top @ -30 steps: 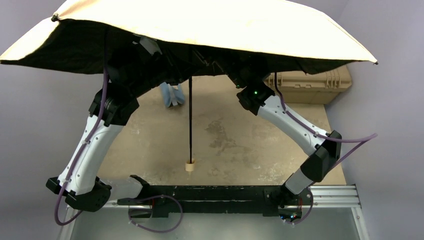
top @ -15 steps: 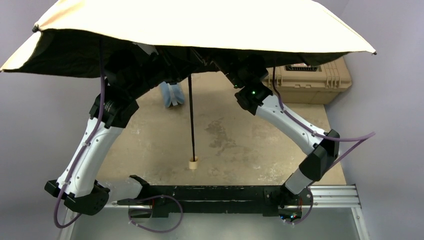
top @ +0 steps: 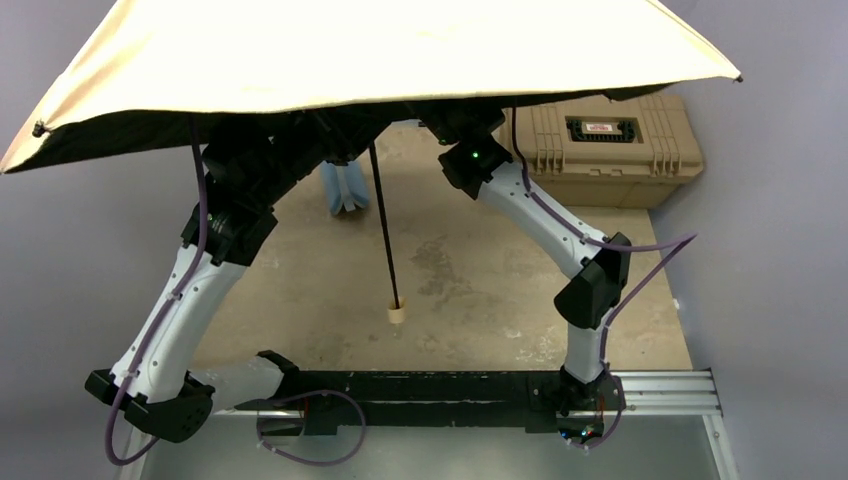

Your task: Open the umbrella

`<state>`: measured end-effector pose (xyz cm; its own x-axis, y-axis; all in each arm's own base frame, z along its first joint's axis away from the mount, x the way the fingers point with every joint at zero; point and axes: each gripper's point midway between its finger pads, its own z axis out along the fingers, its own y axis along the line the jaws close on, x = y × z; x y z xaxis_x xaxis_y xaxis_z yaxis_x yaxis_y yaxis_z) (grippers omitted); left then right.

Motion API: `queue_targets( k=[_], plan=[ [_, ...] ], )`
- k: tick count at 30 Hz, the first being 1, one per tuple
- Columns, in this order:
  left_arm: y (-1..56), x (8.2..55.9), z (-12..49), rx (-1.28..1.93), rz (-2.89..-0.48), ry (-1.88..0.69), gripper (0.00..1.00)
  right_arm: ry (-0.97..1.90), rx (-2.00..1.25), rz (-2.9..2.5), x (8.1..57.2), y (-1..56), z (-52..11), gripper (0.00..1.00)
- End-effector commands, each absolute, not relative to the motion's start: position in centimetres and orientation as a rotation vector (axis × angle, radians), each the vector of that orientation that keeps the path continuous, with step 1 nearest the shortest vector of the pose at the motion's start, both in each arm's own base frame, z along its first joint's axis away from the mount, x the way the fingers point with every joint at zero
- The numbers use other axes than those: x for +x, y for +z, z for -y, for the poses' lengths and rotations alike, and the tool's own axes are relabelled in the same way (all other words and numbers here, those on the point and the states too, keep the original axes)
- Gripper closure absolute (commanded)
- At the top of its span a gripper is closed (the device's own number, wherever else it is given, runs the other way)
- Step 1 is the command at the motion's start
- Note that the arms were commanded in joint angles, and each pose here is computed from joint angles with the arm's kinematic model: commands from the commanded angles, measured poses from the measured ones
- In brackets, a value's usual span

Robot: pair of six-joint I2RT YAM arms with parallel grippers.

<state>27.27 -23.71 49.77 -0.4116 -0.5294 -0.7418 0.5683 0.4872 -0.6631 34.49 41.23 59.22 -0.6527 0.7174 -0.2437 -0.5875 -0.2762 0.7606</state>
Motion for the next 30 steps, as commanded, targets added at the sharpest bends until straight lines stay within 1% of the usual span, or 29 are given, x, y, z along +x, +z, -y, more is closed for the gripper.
queue_targets(
  k=[1,2,4,5,12,17,20,22,28,29,30],
  plan=[
    [45.1,21.2,26.7,0.314,-1.778,-1.33,1.0,1.965,0.35,-0.739,35.0,68.0,-33.6,0.9],
    [44.7,21.1,26.8,0.32,-1.789,-1.328,1.0,1.959,0.353,-0.725,35.1,68.3,-33.3,0.92],
    [43.6,20.8,27.0,0.313,-1.812,-1.323,1.0,1.951,0.361,-0.698,35.6,68.7,-33.0,0.99],
    [43.3,20.6,27.2,0.314,-1.816,-1.335,1.0,1.944,0.364,-0.684,35.8,69.0,-32.8,1.0],
    [39.9,18.5,29.5,0.373,-1.899,-1.369,1.0,1.887,0.427,-0.462,37.1,73.0,-28.6,1.0],
    [36.5,17.3,30.8,0.399,-1.983,-1.384,1.0,1.841,0.509,-0.366,38.1,73.7,-25.7,1.0],
    [35.2,16.8,31.4,0.405,-2.022,-1.384,1.0,1.834,0.492,-0.353,38.2,73.9,-25.1,1.0],
    [35.2,17.0,31.6,0.401,-2.023,-1.38,1.0,1.839,0.443,-0.361,37.5,74.3,-25.1,1.0],
    [38.6,19.0,31.5,0.405,-1.985,-1.274,1.0,1.868,0.282,-0.45,35.0,73.2,-26.7,1.0],
    [39.3,19.4,31.4,0.402,-1.977,-1.256,0.95,1.865,0.265,-0.466,34.7,72.8,-26.8,1.0],
    [39.6,19.9,31.4,0.395,-1.974,-1.238,0.88,1.858,0.256,-0.495,34.9,71.9,-27.3,1.0]
  ],
)
